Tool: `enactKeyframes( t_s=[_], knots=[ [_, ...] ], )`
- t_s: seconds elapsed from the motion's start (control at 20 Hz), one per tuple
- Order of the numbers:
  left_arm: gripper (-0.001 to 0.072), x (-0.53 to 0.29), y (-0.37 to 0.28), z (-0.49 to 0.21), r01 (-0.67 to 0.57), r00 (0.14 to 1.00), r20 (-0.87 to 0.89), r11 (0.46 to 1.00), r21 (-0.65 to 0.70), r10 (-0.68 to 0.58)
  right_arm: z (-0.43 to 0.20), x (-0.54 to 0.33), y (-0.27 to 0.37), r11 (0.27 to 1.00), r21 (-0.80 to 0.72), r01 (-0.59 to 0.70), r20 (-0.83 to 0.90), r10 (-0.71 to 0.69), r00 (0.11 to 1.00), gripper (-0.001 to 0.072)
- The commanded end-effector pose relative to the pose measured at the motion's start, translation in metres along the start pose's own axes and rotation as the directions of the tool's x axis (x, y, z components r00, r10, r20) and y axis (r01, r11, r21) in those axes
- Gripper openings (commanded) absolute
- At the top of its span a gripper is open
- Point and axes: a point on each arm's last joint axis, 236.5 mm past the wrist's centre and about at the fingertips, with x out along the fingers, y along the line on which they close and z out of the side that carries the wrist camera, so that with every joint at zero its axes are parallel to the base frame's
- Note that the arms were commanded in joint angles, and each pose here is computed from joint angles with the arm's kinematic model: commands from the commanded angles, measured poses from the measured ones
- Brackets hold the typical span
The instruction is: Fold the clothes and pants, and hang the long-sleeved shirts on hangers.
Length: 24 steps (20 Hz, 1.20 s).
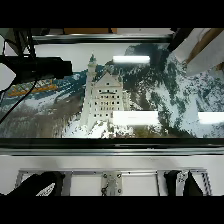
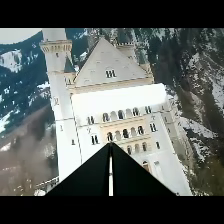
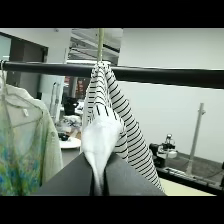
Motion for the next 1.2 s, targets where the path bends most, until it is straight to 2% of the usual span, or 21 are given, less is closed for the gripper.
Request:
enactKeyframes(
  t_s=[0.0,0.2,0.5,1.15],
  knots=[
    [0.0012,0.001,0.000,0.002,-0.001,1.000,0.006,1.000,-0.001,0.001,0.007,0.000,-0.016,0.998,-0.005,0.065,0.030,-0.065,0.997,0.0008],
    [0.0012,0.001,0.000,0.002,-0.001,1.000,0.006,1.000,-0.001,0.001,0.001,0.004,-0.018,0.997,-0.003,0.072,0.020,-0.072,0.997,0.0008],
    [0.0012,0.001,0.000,0.002,-0.001,1.000,0.005,1.000,-0.001,0.001,-0.003,0.009,-0.054,0.977,0.006,0.211,0.049,-0.211,0.976,0.0008],
    [0.0012,0.000,0.002,-0.006,-0.006,1.000,-0.027,1.000,-0.003,0.006,-0.067,0.032,-0.090,0.960,-0.022,0.281,-0.060,-0.282,0.958,0.0009]
  ],
)
